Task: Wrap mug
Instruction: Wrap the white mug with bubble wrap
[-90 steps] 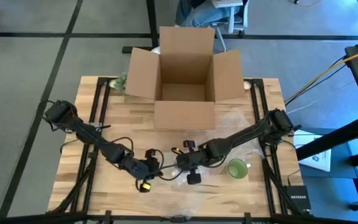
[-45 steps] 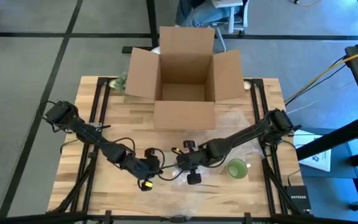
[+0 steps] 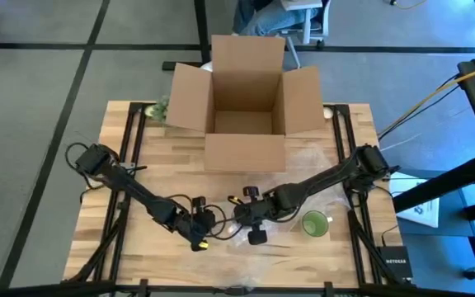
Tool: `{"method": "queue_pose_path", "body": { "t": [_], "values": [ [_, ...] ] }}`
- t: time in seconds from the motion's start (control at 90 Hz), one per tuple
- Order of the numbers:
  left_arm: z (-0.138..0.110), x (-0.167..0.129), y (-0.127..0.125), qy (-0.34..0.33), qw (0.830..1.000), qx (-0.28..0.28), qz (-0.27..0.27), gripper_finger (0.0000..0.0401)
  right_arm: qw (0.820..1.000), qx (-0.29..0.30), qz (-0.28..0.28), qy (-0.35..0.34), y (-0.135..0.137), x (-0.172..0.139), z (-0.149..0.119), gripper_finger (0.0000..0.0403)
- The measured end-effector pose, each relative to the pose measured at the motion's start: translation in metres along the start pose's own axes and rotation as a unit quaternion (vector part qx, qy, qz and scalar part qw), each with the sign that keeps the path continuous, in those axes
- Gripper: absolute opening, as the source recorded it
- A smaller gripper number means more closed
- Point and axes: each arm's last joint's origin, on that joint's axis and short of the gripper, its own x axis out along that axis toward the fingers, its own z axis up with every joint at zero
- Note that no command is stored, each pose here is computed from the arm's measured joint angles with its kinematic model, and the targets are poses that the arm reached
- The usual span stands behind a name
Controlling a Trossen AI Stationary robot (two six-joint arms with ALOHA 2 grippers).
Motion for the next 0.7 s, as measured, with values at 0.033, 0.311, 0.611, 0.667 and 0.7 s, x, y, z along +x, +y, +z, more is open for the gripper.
{"method": "queue_pose_path", "body": {
  "t": [0.033,0.311,0.611,0.667,0.7],
  "values": [
    [0.001,0.001,0.000,-0.004,1.000,-0.003,0.000,0.0000,1.000,0.000,0.000,0.000,0.000,0.000,0.000,0.0003],
    [0.021,-0.010,-0.003,-0.050,0.999,0.015,-0.014,0.0000,1.000,0.000,0.000,-0.001,0.000,0.000,0.000,0.0003],
    [0.041,-0.041,-0.001,-0.093,0.994,0.044,-0.032,0.0000,1.000,0.000,-0.002,0.000,0.000,0.000,0.000,0.0003],
    [0.044,-0.048,-0.001,-0.104,0.993,0.046,-0.038,0.0000,1.000,0.000,-0.002,0.000,0.000,0.000,0.000,0.0003],
    [0.046,-0.051,-0.001,-0.111,0.992,0.048,-0.040,0.0000,1.000,0.000,-0.002,0.000,0.000,0.000,0.000,0.0003]
  ]
}}
